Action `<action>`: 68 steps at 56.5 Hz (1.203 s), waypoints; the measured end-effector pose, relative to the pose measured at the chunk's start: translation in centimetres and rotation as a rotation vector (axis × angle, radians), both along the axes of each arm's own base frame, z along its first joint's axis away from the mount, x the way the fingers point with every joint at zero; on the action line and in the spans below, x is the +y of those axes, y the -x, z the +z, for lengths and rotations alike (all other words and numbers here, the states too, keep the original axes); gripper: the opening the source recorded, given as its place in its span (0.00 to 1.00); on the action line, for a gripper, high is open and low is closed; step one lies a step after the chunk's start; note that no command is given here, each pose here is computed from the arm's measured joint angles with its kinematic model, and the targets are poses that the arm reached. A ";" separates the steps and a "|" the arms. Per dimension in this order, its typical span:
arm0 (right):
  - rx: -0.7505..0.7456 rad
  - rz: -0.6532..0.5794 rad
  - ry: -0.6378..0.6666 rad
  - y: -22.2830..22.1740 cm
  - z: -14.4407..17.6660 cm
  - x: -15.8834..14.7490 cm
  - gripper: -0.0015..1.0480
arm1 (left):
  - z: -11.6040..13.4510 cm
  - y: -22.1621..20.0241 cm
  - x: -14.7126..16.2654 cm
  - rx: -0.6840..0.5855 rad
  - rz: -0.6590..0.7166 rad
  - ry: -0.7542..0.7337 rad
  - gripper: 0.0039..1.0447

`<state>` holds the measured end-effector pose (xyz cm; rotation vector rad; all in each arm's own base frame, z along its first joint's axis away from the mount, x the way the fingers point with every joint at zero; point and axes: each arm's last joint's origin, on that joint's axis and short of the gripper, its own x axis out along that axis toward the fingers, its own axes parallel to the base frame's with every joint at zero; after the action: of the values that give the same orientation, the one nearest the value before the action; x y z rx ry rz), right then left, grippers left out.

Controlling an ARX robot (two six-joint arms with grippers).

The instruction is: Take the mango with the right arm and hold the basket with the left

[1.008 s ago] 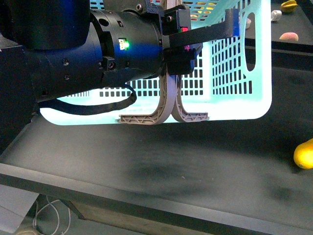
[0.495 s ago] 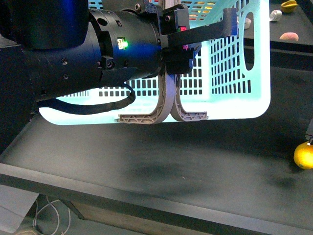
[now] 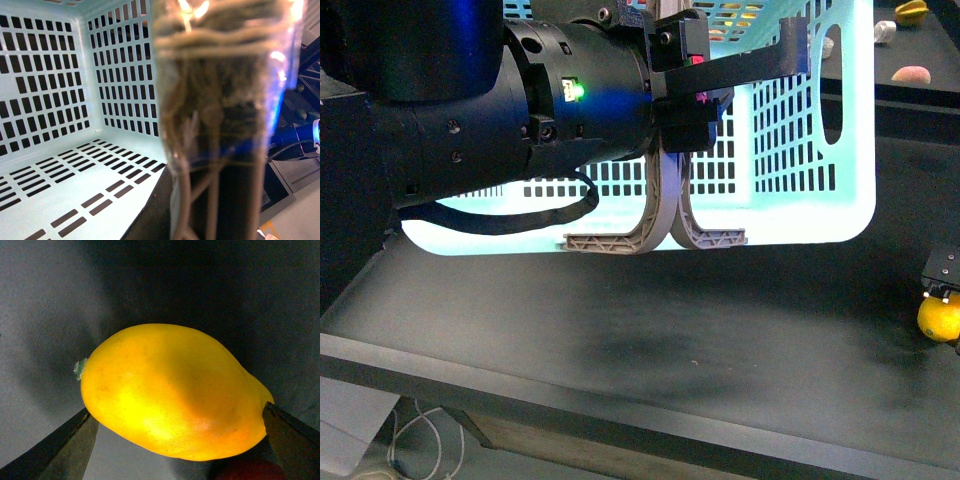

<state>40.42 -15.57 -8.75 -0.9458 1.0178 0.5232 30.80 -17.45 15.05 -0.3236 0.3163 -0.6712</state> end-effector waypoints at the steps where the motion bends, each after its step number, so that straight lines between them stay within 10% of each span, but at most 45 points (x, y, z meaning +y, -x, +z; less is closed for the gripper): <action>1: -0.003 -0.003 -0.005 -0.1 0.0 0.1 0.92 | 0.0 0.0 0.0 0.000 0.000 0.000 0.04; 55: 0.015 -0.108 0.006 -0.1 -1.4 -0.4 0.92 | 0.0 0.0 0.0 0.000 0.000 0.000 0.04; 68: 0.005 -0.124 0.015 -0.2 -1.3 -0.7 0.65 | 0.0 0.0 0.0 0.000 0.000 0.000 0.04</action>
<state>40.58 -16.27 -10.03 -0.8889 1.0785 0.4149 30.80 -17.44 15.04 -0.3235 0.3166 -0.6707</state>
